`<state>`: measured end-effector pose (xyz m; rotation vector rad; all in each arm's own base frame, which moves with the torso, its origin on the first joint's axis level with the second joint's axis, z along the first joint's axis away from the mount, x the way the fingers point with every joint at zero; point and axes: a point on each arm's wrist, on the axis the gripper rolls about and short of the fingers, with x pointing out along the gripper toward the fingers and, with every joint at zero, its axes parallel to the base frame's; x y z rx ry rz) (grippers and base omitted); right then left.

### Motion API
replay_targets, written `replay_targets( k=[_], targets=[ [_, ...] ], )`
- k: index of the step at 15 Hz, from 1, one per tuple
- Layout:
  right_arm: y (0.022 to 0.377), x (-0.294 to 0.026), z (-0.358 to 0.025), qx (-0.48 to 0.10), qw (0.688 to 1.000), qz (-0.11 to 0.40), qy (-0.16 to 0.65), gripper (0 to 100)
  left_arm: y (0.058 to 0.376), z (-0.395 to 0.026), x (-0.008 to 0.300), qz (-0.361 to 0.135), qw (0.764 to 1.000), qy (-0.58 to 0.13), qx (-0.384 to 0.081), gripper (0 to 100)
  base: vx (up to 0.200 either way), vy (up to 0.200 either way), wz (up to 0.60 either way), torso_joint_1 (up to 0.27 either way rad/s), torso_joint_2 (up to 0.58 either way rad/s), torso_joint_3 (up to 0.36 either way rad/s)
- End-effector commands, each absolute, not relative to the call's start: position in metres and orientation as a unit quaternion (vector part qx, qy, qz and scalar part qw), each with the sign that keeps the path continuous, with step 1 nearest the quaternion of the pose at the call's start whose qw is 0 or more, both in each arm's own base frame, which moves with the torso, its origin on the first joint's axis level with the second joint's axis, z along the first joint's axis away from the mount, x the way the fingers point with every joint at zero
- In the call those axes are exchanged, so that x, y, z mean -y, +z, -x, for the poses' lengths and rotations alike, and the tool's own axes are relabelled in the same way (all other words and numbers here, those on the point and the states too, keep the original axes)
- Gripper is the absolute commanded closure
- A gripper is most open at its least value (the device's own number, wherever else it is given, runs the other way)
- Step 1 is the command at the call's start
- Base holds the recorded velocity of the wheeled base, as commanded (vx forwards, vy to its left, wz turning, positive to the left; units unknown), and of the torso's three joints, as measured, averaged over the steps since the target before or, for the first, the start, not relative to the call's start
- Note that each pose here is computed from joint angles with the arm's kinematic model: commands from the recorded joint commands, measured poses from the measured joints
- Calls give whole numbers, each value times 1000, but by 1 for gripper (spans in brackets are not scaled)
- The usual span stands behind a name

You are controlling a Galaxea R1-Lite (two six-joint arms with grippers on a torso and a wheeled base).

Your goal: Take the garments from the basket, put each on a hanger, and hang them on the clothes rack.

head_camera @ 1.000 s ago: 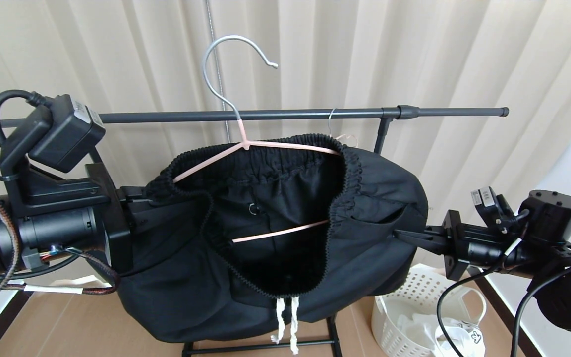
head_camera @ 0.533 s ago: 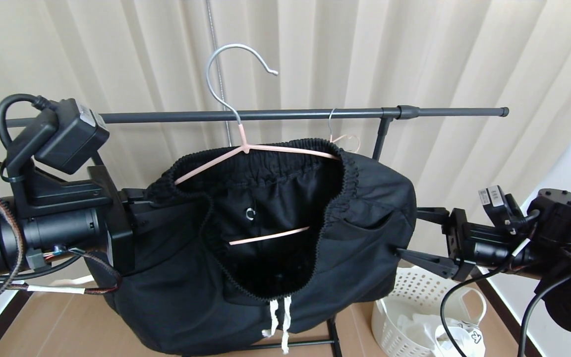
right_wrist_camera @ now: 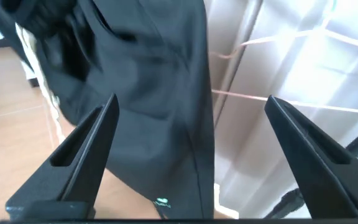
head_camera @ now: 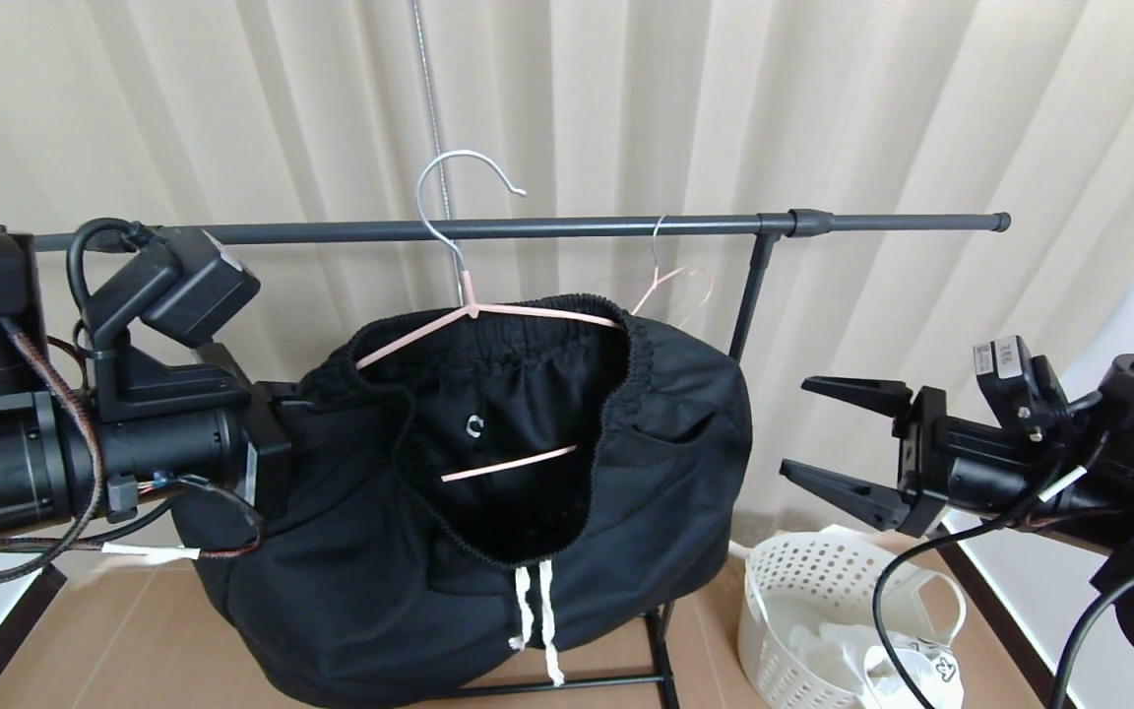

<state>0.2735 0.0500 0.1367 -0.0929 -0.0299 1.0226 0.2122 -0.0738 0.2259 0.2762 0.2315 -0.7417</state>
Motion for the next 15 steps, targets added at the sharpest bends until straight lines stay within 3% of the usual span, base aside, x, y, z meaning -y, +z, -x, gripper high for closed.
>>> replay_targets(
  k=[1,5,15],
  targets=[
    [154,-66,-267,25,872,18,489,0,215,-226,76,-121,921,-340,-145,100,0,0,0,0,0,0],
    [161,-68,-268,21,871,-7,490,0,210,-246,80,-95,940,-275,-177,100,0,0,0,0,0,0],
    [159,-67,-271,18,872,-7,489,0,164,-247,79,-114,925,-250,-261,100,0,0,0,0,0,0]
  ],
)
